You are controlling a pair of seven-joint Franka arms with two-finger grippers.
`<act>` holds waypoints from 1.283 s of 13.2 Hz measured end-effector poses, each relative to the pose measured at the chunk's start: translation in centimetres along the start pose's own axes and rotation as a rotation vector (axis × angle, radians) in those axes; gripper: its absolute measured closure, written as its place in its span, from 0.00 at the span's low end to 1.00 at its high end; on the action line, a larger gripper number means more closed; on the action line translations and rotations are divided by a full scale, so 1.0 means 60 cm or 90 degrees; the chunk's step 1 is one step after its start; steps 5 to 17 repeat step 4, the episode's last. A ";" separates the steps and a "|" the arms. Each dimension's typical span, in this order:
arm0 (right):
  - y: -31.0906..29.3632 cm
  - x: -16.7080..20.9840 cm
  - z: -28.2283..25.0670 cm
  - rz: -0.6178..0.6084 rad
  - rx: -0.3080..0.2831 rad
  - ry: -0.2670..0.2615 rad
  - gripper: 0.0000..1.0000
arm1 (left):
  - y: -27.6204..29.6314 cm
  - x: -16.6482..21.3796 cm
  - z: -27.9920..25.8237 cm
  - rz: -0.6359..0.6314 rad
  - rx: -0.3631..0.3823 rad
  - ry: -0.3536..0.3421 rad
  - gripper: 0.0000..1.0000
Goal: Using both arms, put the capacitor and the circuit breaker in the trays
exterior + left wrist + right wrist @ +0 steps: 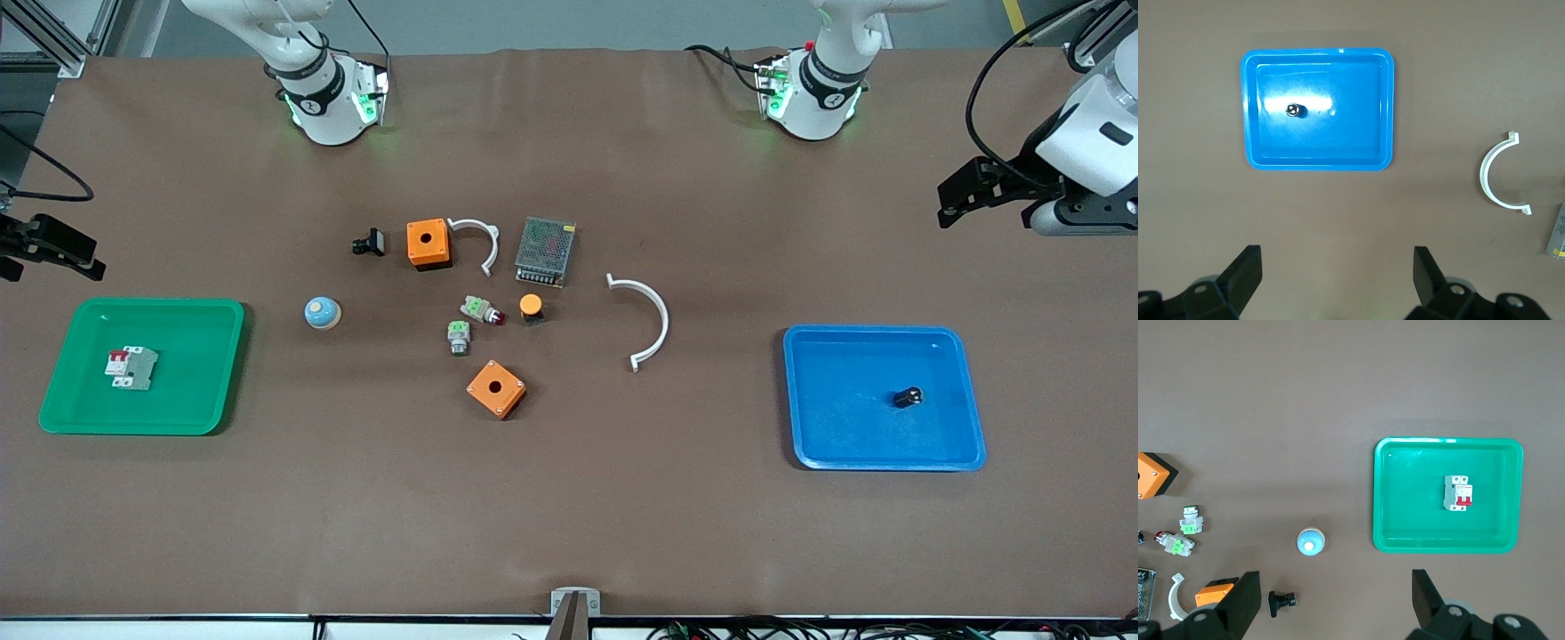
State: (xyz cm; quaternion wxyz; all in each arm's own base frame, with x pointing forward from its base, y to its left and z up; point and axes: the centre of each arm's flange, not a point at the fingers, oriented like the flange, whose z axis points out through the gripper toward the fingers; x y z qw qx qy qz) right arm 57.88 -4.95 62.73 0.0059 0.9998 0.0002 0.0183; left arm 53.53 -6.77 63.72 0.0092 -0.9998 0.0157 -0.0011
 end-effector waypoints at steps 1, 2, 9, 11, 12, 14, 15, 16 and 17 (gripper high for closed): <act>0.000 -0.004 -0.001 0.000 0.000 -0.002 0.00 | 0.002 0.000 0.000 0.001 0.000 0.000 0.00; 0.000 -0.008 -0.002 0.000 0.001 -0.002 0.00 | 0.002 0.000 0.000 0.001 0.000 0.000 0.00; 0.000 -0.016 -0.003 0.000 0.001 -0.004 0.00 | 0.000 0.001 -0.007 -0.001 -0.001 0.006 0.00; 0.000 -0.016 -0.003 0.000 0.001 -0.004 0.00 | 0.000 0.001 -0.007 -0.001 -0.001 0.006 0.00; 0.000 -0.016 -0.003 0.000 0.001 -0.004 0.00 | 0.000 0.001 -0.007 -0.001 -0.001 0.006 0.00; 0.000 -0.016 -0.003 0.000 0.001 -0.004 0.00 | 0.000 0.001 -0.007 -0.001 -0.001 0.006 0.00; 0.000 -0.016 -0.003 0.000 0.001 -0.004 0.00 | 0.000 0.001 -0.007 -0.001 -0.001 0.006 0.00; 0.000 -0.016 -0.003 0.000 0.001 -0.004 0.00 | 0.000 0.001 -0.007 -0.001 -0.001 0.006 0.00; 0.000 -0.016 -0.003 0.000 0.001 -0.004 0.00 | 0.000 0.001 -0.007 -0.001 -0.001 0.006 0.00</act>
